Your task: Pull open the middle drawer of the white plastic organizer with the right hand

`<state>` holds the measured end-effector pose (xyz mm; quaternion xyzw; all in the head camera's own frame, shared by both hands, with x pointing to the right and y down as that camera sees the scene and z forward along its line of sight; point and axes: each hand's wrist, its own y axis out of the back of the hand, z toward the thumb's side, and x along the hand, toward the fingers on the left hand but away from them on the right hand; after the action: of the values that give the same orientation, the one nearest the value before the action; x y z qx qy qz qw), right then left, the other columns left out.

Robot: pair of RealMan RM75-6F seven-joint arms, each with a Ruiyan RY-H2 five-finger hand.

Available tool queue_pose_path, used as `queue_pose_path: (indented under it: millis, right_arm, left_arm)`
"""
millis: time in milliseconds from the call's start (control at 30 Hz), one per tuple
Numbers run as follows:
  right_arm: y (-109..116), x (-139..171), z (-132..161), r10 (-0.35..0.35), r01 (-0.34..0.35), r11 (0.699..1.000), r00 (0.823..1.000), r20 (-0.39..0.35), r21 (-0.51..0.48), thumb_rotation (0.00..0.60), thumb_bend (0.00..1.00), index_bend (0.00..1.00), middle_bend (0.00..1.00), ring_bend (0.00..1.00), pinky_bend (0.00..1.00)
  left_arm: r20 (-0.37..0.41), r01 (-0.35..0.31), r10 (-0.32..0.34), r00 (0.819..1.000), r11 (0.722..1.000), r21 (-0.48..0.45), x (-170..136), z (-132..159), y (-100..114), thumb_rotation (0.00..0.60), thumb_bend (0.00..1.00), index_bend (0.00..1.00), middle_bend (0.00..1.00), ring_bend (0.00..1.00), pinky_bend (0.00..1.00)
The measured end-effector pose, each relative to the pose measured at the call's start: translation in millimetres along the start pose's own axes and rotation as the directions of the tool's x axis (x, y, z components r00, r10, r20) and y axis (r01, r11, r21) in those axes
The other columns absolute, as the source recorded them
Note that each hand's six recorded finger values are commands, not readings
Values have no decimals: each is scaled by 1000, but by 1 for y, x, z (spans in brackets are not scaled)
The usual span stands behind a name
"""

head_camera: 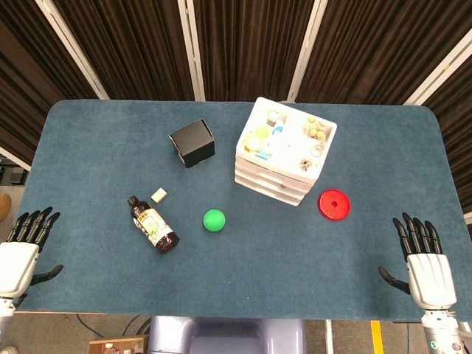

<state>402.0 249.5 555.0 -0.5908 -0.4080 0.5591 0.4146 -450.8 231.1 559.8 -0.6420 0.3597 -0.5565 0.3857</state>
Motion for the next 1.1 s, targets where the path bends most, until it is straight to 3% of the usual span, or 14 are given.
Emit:
queue_pose_path:
  millis: [733,800,833,967,1100]
  right_arm:
    - [-2,0,1,28,-28,999,1000,4,-31,600,215,0,0,0,31]
    - [-2,0,3,31,-31,998,1000,-1,-46,600,215,0,39,41,119]
    - [-1,0,5,31,-31,998,1000,-5,-51,600,216,0,125,127,236]
    - [2,0,15,18,-22,995,999,-40,-92,600,302,0,592,645,775]
    - [3,-2,30,35,-46,979,998,-58,-199,600,522,0,795,826,932]
  left_arm:
    - [7,7,-7,1000,1000,-3,2,2,-2,600,9,0,0,0,0]
    - [7,8,-8,1000,1000,-4,2,3,-2,600,9,0,0,0,0]
    - [8,7,-7,1000,1000,-3,2,3,-2,600,9,0,0,0,0]
    - [10,6,-6,1000,1000,-3,2,4,-2,600,8,0,0,0,0]
    - [7,6,-6,1000,1000,-10,2,4,-1,600,8,0,0,0,0]
